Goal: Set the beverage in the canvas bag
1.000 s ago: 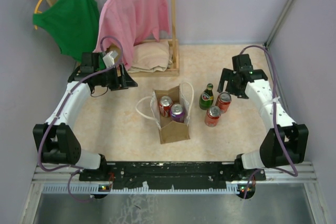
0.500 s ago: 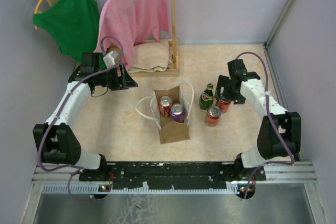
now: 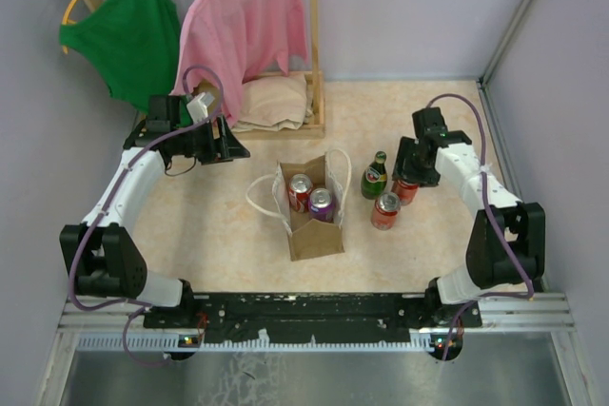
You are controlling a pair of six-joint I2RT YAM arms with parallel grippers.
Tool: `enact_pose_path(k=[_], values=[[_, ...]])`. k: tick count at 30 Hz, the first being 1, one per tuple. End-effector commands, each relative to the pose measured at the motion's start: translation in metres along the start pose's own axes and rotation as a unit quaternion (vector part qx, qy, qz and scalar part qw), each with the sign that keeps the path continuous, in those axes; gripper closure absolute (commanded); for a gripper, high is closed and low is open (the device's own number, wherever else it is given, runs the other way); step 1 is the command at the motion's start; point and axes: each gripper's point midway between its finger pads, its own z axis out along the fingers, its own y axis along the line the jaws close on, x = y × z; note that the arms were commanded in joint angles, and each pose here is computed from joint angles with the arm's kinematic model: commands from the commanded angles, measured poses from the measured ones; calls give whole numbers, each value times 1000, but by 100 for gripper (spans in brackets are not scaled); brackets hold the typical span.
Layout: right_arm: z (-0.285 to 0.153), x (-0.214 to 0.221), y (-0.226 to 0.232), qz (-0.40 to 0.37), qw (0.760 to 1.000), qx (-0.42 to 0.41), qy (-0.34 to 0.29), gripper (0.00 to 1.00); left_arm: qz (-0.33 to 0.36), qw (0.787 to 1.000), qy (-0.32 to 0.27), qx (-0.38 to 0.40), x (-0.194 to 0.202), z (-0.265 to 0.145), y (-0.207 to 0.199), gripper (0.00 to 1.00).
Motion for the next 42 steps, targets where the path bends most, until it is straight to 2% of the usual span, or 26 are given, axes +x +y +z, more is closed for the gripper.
enact_pose_path(k=[1,10,15,22,28,33,42], values=[[-16,-14,-5,2,1000,13,-25,100,22,1000,-18,13,-13,-3,-9,23],[-88,-86,0,-3,992,19,-126,100,21,1000,-18,14,-11,-4,-10,23],[-133,-125,11,5,980,-7,-197,100,22,999,-20,16,-12,-5,-12,23],[-230,-172,48,19,924,-138,-356,100,23,999,-20,15,-12,-5,-12,23],[-263,-162,86,-4,900,-250,-356,100,21,1000,-18,15,-10,-4,-11,23],[-290,-143,124,-55,881,-307,-355,100,18,1000,-14,18,-9,-2,-10,23],[-312,-102,202,-137,861,-355,-338,100,19,1000,-14,18,-10,-1,-11,23]])
